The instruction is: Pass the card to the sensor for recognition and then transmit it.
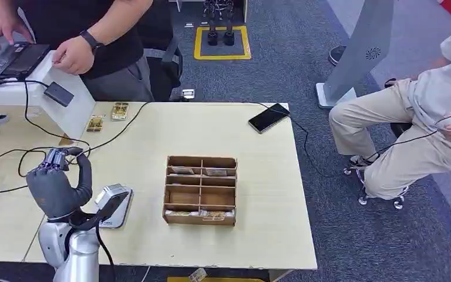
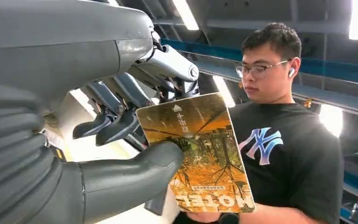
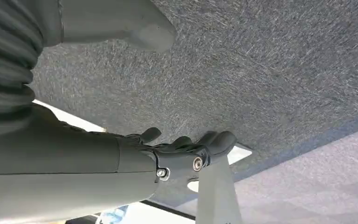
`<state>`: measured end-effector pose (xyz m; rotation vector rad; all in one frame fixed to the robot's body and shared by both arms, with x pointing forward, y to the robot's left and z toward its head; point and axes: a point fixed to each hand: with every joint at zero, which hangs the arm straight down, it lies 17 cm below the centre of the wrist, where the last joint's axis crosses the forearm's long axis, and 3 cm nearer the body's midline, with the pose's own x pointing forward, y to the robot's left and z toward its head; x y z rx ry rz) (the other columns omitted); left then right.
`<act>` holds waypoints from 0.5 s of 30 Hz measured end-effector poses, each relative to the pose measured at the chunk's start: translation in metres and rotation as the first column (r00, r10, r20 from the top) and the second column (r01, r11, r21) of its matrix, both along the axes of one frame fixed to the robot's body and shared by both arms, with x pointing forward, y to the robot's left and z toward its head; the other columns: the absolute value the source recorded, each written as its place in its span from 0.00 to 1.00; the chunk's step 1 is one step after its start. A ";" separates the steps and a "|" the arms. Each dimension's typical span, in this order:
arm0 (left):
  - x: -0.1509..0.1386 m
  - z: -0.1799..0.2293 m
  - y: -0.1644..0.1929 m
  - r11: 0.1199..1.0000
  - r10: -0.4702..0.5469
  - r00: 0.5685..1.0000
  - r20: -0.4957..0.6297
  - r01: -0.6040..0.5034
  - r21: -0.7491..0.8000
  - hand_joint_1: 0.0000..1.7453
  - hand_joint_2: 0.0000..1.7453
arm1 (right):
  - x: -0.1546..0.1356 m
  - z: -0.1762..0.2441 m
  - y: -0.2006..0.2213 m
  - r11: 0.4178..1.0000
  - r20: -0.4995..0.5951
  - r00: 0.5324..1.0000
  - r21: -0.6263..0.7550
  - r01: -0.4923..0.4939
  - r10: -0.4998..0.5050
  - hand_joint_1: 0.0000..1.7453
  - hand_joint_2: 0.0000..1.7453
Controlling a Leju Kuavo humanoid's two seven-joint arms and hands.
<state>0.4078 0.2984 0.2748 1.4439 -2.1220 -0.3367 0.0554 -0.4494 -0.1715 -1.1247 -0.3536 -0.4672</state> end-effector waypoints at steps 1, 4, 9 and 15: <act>0.000 -0.001 0.002 1.000 0.004 1.000 -0.001 -0.004 -0.001 1.00 1.00 | 0.000 0.000 0.000 1.000 0.000 1.000 0.000 0.000 0.000 0.00 1.00; -0.001 -0.001 0.004 1.000 0.010 1.000 -0.002 -0.010 -0.001 1.00 1.00 | 0.000 0.000 0.000 1.000 0.000 1.000 0.000 0.000 0.000 0.00 1.00; 0.000 -0.007 0.012 0.998 0.057 0.998 -0.038 -0.055 0.030 1.00 1.00 | -0.002 -0.001 0.000 1.000 -0.003 1.000 0.006 0.012 -0.012 0.00 1.00; -0.008 -0.025 0.049 0.986 0.164 0.982 -0.097 -0.164 0.012 1.00 1.00 | -0.007 -0.003 0.001 0.999 -0.002 0.999 0.017 0.042 -0.042 0.00 1.00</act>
